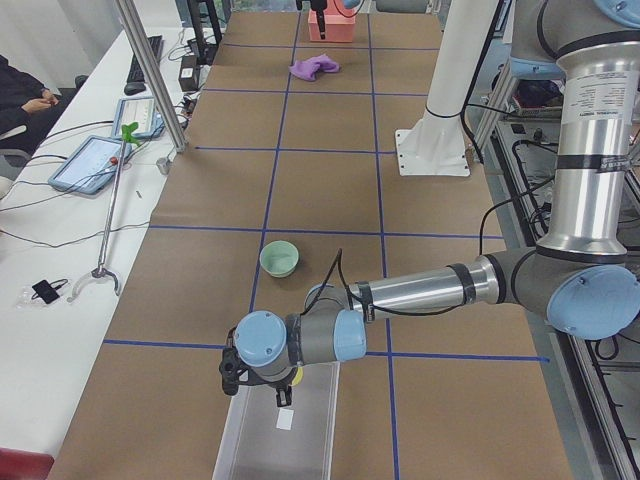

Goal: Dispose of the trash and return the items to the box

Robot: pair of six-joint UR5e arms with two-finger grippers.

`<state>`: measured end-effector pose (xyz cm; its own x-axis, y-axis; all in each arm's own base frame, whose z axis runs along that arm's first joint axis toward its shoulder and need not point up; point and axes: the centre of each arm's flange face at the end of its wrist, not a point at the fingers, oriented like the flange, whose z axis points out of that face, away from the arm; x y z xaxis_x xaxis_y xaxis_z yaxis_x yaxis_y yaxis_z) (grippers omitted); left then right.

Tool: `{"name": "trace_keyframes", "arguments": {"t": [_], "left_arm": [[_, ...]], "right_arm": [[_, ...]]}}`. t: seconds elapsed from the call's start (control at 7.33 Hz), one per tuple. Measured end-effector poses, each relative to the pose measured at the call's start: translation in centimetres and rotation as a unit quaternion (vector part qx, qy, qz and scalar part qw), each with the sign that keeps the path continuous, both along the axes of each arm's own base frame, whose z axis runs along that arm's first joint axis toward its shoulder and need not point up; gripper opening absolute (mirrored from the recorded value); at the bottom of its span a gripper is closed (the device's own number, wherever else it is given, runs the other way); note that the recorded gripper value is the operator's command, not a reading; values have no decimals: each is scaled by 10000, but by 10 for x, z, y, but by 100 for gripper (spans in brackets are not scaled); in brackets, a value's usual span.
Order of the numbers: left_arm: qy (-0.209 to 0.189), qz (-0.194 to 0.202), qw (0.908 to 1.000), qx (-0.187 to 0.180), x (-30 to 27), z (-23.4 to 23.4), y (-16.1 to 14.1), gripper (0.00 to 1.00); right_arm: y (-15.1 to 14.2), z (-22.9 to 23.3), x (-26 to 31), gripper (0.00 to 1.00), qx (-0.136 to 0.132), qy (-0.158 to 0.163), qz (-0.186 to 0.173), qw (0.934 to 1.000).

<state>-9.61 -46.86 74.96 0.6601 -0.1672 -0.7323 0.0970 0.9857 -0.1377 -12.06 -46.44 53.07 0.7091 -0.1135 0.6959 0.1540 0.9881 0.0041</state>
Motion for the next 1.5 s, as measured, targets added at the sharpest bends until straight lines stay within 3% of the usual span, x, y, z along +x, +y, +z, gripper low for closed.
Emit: {"name": "trace_keyframes", "arguments": {"t": [0.27, 0.41, 0.55, 0.95, 1.09, 1.5], "left_arm": [[-19, -2, 10000, 26, 9, 8, -1, 3], [-22, 7, 10000, 31, 15, 7, -2, 8], [-21, 42, 10000, 42, 21, 7, -4, 21], [-17, 300, 9995, 35, 48, 14, -6, 29], [-21, 359, 9993, 61, 53, 22, -4, 95], [-11, 412, 9983, 406, 57, 21, -6, 99]], "right_arm": [[-12, 11, -7, 100, -61, 98, -14, 9999], [-16, 15, -8, 100, -94, 122, -15, 9999], [-18, 18, -9, 100, -121, 137, -17, 9998], [-24, 26, -11, 100, -197, 170, -16, 9997], [-25, 27, -12, 100, -214, 172, -15, 9996], [-27, 25, -12, 100, -201, 157, -11, 9997]]}}
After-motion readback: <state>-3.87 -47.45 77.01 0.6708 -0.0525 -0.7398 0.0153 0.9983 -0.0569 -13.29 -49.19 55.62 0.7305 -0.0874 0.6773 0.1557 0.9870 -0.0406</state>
